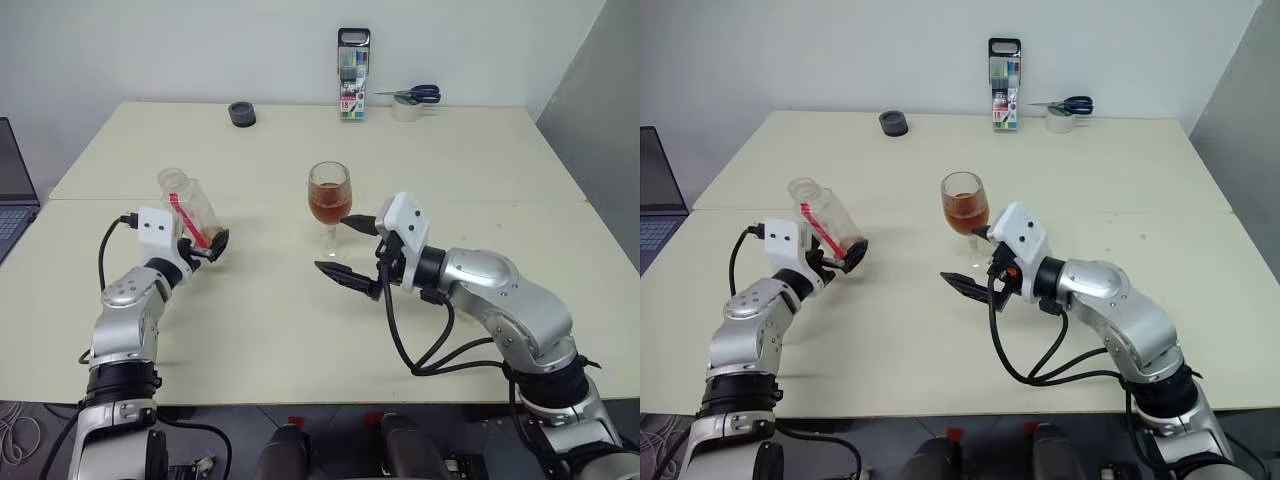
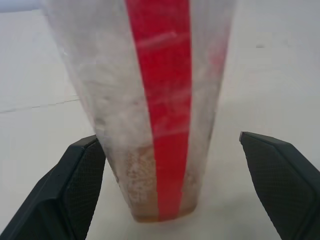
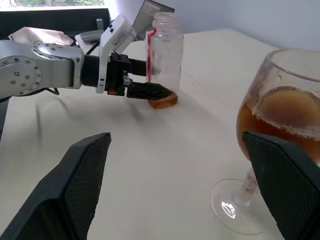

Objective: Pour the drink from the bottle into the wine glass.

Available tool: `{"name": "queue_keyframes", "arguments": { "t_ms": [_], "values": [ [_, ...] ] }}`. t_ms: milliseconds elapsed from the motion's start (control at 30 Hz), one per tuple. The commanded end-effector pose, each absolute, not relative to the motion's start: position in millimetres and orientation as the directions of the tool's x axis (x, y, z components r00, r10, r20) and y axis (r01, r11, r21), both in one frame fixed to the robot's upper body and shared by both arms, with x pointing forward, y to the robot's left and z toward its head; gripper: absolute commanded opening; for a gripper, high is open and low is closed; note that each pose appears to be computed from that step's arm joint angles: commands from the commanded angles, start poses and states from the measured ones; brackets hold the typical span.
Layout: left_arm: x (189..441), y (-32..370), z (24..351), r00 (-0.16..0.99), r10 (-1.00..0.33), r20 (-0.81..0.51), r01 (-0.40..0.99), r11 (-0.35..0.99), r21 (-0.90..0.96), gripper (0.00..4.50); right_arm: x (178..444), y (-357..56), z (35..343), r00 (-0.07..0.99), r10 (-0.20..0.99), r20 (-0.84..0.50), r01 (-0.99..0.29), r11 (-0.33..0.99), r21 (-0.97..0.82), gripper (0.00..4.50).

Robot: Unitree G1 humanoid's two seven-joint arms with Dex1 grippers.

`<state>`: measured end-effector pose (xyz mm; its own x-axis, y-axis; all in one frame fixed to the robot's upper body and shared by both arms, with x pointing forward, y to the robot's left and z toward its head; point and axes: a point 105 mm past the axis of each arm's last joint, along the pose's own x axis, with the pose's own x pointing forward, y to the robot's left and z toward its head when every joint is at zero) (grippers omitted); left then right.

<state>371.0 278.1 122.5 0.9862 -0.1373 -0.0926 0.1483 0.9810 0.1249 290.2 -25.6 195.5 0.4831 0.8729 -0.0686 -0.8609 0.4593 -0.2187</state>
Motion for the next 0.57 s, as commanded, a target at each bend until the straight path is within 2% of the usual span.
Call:
{"name": "queue_keyframes", "arguments": {
  "t_ms": [33,133,233,300,433,567],
  "values": [
    [364.9,278.5,133.1,0.989,-0.141,-0.039,0.146,0.975,0.165,4.47,290.8,-32.5,191.1,0.511,0.860,-0.005,-0.829,0.491,-0.268,4.50],
    [357.9,284.4,125.9,0.993,-0.096,-0.062,0.107,0.972,0.208,4.47,292.7,-42.8,177.7,0.563,0.826,0.035,-0.799,0.555,-0.230,4.50],
    [351.5,291.2,121.7,0.997,-0.043,-0.071,0.056,0.978,0.203,4.47,305.4,-62.4,168.9,0.699,0.705,0.120,-0.686,0.709,-0.164,4.50],
    [347.5,291.8,122.4,0.998,-0.023,-0.057,0.035,0.976,0.213,4.47,306.3,-70.8,158.5,0.746,0.652,0.134,-0.636,0.757,-0.150,4.50],
    [342.7,290.6,129.0,1.000,-0.004,-0.001,0.004,0.976,0.217,4.47,305.5,-77.8,146.1,0.787,0.600,0.141,-0.585,0.799,-0.136,4.50],
    [341.2,288.3,133.9,0.999,0.013,0.045,-0.019,0.989,0.146,4.47,311.4,-80.6,139.5,0.822,0.551,0.145,-0.539,0.835,-0.115,4.50]
  ]
}}
